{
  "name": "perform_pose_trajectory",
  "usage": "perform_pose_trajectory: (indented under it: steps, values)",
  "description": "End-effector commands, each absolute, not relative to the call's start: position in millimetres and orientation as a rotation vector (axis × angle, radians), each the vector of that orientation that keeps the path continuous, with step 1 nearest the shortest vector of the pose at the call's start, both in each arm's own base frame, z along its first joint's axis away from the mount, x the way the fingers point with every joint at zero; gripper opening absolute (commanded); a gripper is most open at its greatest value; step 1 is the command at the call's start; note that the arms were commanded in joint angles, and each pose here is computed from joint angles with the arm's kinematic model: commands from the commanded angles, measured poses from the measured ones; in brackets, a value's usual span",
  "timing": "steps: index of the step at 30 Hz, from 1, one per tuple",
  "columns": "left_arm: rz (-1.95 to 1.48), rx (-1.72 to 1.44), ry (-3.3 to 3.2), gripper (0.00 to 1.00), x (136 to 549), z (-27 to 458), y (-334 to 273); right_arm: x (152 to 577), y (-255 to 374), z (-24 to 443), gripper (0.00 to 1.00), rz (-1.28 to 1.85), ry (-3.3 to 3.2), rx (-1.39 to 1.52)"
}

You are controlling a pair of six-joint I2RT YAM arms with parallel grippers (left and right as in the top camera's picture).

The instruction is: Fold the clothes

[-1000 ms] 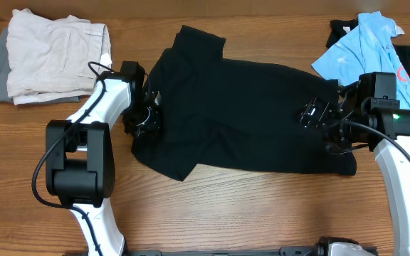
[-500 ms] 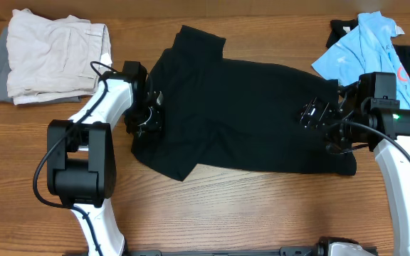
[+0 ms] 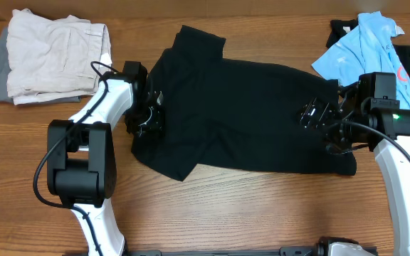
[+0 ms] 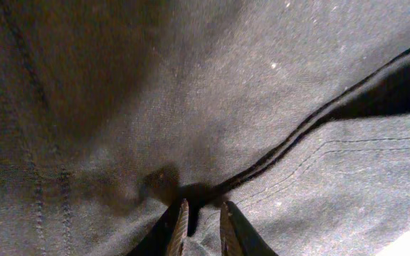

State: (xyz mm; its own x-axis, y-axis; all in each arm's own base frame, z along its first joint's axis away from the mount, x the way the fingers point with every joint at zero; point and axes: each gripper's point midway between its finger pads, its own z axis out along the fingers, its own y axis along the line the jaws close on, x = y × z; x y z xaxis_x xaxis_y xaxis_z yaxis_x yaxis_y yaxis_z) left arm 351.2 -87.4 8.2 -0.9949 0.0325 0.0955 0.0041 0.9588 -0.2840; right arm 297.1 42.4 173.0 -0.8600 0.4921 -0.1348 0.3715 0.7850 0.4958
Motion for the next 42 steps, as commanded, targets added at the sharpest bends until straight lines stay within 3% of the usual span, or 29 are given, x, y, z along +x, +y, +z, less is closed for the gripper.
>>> perform_pose_trajectory:
  steps: [1,13,15,42]
  values:
    - [0.446,-0.042,-2.982,0.19,344.0,1.7,-93.3,299.3,41.4,178.2,1.00,0.667,2.704,0.651]
    - [0.442,-0.043,-2.980,0.11,340.3,-4.7,-92.5,299.3,41.4,178.1,1.00,0.667,2.704,0.651]
    - [0.440,-0.044,-2.983,0.04,341.0,-4.4,-92.3,299.3,41.0,178.0,1.00,0.663,2.704,0.652]
    - [0.302,-0.085,-3.031,0.04,371.3,71.5,-79.6,301.2,37.1,177.2,1.00,0.631,2.698,0.655]
